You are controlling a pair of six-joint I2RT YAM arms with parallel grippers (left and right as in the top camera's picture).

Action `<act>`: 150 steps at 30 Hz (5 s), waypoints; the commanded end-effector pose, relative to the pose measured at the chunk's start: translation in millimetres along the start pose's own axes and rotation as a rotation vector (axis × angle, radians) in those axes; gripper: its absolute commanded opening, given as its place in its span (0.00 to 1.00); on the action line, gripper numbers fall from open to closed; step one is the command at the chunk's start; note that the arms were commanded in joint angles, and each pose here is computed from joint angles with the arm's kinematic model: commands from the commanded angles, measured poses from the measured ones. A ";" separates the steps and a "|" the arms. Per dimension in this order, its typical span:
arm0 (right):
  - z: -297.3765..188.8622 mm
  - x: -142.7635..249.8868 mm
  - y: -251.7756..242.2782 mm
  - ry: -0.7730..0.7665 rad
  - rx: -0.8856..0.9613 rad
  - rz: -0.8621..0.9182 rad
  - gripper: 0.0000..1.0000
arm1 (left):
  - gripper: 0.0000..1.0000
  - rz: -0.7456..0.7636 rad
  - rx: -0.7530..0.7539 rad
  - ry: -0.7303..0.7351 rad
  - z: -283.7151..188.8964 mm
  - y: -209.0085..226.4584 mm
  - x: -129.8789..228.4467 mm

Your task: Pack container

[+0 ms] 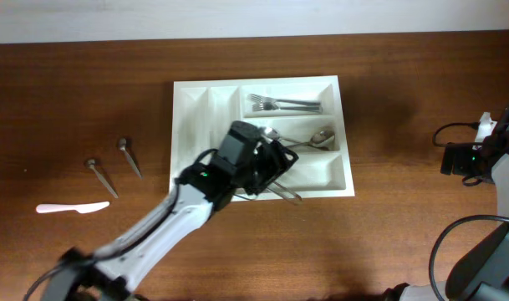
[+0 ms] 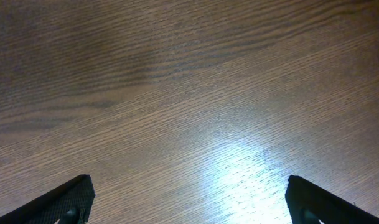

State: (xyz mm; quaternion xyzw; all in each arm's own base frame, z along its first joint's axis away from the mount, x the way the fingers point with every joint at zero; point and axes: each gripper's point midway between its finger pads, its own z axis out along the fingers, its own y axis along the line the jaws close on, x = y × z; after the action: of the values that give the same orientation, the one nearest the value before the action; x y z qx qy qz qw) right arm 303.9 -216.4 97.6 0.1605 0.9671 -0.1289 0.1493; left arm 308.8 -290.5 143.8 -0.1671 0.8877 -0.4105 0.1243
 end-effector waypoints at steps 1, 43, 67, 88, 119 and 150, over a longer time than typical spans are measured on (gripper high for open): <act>0.0 0.7 -1.3 0.001 0.008 0.012 0.99 | 0.72 0.355 0.088 0.000 -44.3 -28.6 6.2; 0.0 0.7 -1.3 0.001 0.008 0.012 0.99 | 0.02 0.467 -0.352 0.255 -24.6 93.5 38.4; 0.0 0.7 -1.3 0.001 0.008 0.012 0.99 | 0.02 0.524 -0.270 0.274 6.1 79.1 48.6; 0.0 0.7 -1.3 0.001 0.008 0.012 0.99 | 0.02 0.511 -0.236 0.299 14.2 77.0 52.7; 0.0 0.7 -1.3 0.001 0.008 0.012 0.99 | 0.02 0.500 -0.214 0.282 29.2 75.8 47.4; 0.0 0.7 -1.3 0.001 0.008 0.012 0.99 | 0.02 0.490 -0.136 0.214 55.6 59.1 31.2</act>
State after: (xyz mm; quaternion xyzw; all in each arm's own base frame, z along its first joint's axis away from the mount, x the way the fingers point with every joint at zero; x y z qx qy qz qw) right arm 303.9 -216.4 97.6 0.1604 0.9672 -0.1287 0.1494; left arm 286.8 -299.3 56.7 0.0894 0.9384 -0.3127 0.1166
